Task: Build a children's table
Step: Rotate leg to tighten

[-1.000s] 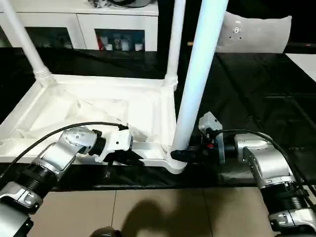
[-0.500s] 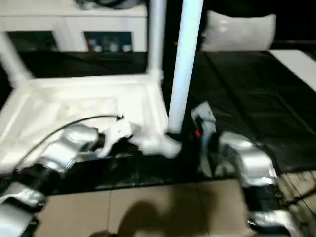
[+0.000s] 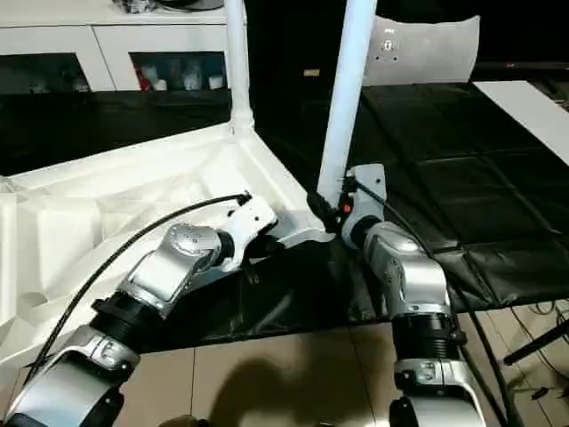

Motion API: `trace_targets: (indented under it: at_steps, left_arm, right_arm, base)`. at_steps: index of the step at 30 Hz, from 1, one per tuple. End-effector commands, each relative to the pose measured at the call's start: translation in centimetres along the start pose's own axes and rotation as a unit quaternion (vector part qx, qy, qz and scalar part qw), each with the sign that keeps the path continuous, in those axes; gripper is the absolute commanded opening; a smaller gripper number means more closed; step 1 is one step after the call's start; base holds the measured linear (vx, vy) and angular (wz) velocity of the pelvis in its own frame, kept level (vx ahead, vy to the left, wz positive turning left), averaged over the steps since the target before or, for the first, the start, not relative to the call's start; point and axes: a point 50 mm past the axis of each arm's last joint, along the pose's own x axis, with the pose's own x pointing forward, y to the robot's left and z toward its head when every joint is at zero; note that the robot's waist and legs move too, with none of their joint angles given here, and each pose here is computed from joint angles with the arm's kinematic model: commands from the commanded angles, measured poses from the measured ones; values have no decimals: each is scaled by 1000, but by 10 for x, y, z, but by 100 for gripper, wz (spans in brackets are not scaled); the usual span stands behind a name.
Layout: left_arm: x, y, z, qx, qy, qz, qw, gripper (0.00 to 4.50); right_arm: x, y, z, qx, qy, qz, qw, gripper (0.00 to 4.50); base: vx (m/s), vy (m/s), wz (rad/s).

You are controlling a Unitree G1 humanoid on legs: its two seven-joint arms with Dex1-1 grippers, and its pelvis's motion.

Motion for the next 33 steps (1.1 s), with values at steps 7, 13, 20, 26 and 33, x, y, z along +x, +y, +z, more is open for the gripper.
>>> trace_targets:
  at_steps: [7,13,20,26,33]
  left_arm:
    - [-18,10,-10,53,-15,-33,998,0]
    - [-37,9,-25,102,-16,-135,985,0]
    - [-49,10,-25,138,-20,-194,971,0]
    - [-55,10,-27,165,-14,-229,959,0]
    - [-58,5,-28,181,-14,-261,948,0]
  right_arm:
    - [-20,-1,-5,-32,28,131,990,375]
    - [-50,-23,3,-146,76,224,960,430]
    - [-62,-24,9,-182,102,320,924,430]
    - [-64,-24,9,-176,116,360,909,364]
    - [-58,-17,5,-178,104,379,902,306]
  base:
    - [0,0,0]
    - [0,0,0]
    - [0,0,0]
    - [0,0,0]
    - [0,0,0]
